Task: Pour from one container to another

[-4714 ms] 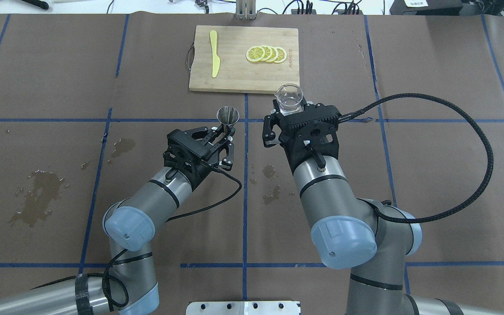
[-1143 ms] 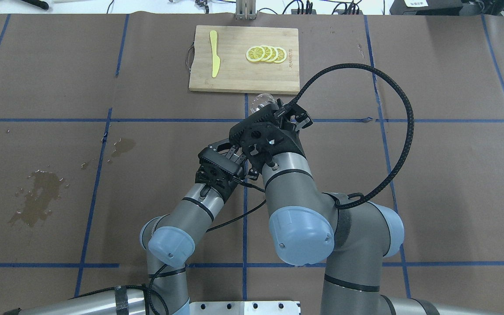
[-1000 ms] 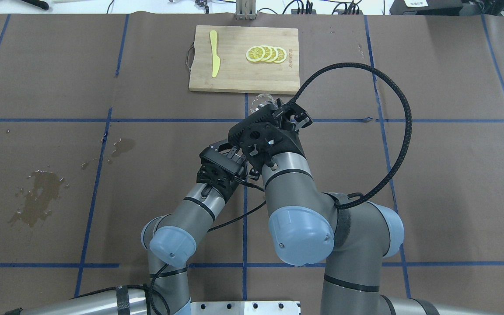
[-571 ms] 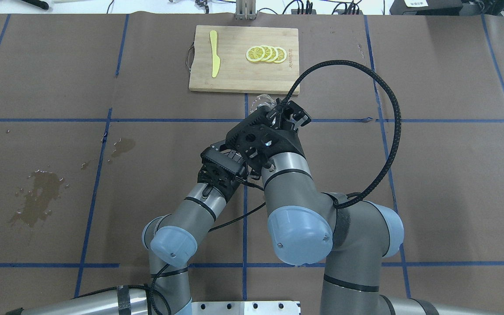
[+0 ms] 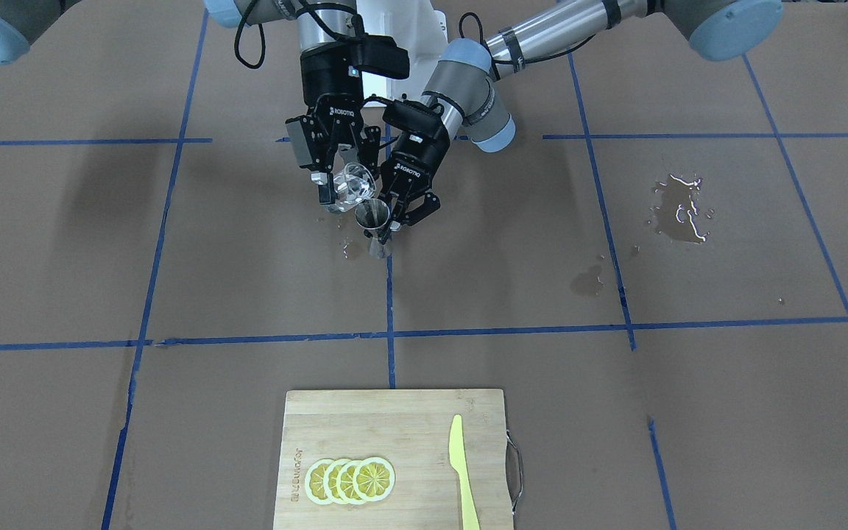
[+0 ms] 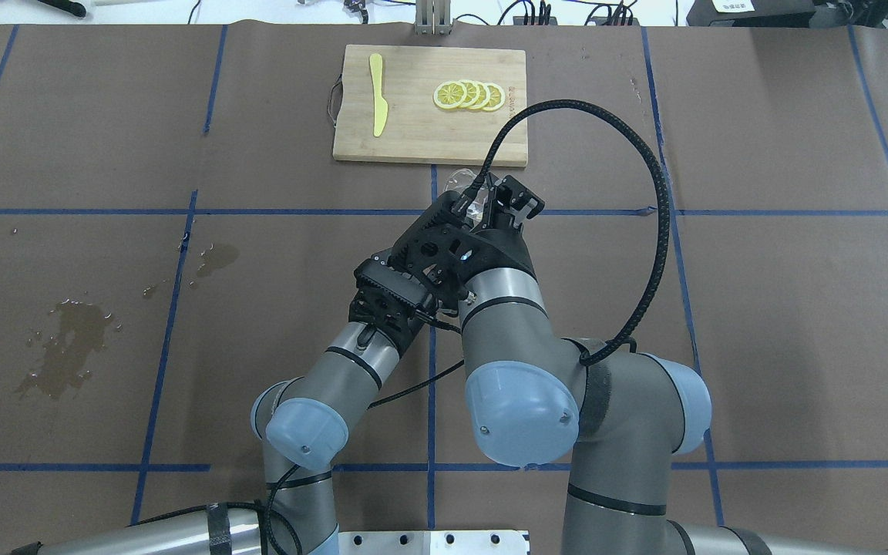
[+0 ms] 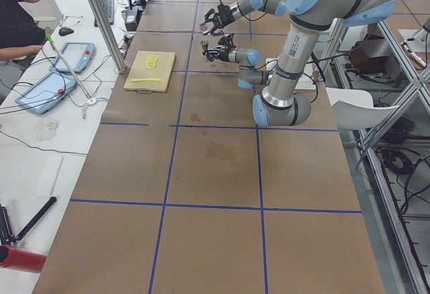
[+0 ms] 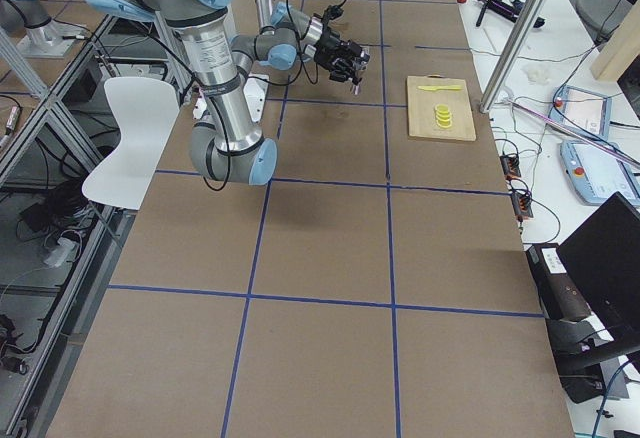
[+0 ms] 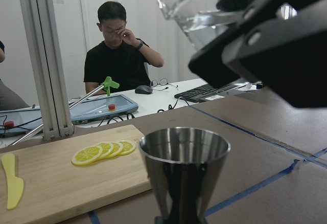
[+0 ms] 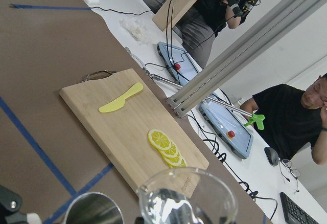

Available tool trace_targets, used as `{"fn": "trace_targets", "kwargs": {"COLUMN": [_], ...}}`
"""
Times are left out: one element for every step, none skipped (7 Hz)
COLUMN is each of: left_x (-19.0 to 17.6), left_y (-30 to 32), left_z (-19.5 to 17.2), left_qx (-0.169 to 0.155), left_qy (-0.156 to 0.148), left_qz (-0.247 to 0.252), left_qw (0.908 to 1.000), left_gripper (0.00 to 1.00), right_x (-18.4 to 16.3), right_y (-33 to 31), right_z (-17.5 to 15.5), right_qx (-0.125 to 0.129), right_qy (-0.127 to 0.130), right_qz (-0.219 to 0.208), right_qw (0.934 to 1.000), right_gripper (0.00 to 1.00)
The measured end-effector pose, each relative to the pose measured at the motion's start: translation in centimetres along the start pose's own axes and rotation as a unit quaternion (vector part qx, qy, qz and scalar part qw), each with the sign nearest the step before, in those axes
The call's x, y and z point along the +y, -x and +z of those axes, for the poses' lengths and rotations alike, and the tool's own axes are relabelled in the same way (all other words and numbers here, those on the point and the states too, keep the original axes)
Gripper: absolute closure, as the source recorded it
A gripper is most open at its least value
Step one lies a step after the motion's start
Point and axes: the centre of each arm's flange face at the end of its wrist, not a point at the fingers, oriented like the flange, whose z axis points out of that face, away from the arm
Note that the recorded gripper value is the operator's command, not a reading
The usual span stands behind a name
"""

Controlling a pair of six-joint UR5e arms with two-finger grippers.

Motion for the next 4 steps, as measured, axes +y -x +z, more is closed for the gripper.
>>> {"fn": "trace_targets", "kwargs": {"left_x": [-0.03,-0.05,-0.05,-0.09], "left_y": [-0.01,-0.01,-0.01,0.0], "left_z": [-0.01,-0.01,-0.01,-0.01], "left_qx": [0.0,0.0,0.0,0.0], "left_qy": [0.0,0.0,0.0,-0.001], "left_qz": [0.0,0.0,0.0,-0.001], "left_qw": [1.0,1.0,1.0,1.0], "left_gripper": [1.0,1.0,1.0,1.0], "right_x": [0.07,0.15,0.19,0.12], "right_y": [0.02,-0.01,-0.09,-0.28], "right_z": [0.06,0.11,0.09,-0.08], "right_qx": [0.001,0.003,0.004,0.005], "right_qy": [0.003,0.006,0.009,0.012], "right_qz": [-0.017,-0.032,-0.049,-0.064], "right_qw": [0.9999,0.9995,0.9987,0.9979], "right_gripper": [1.0,1.0,1.0,1.0]}}
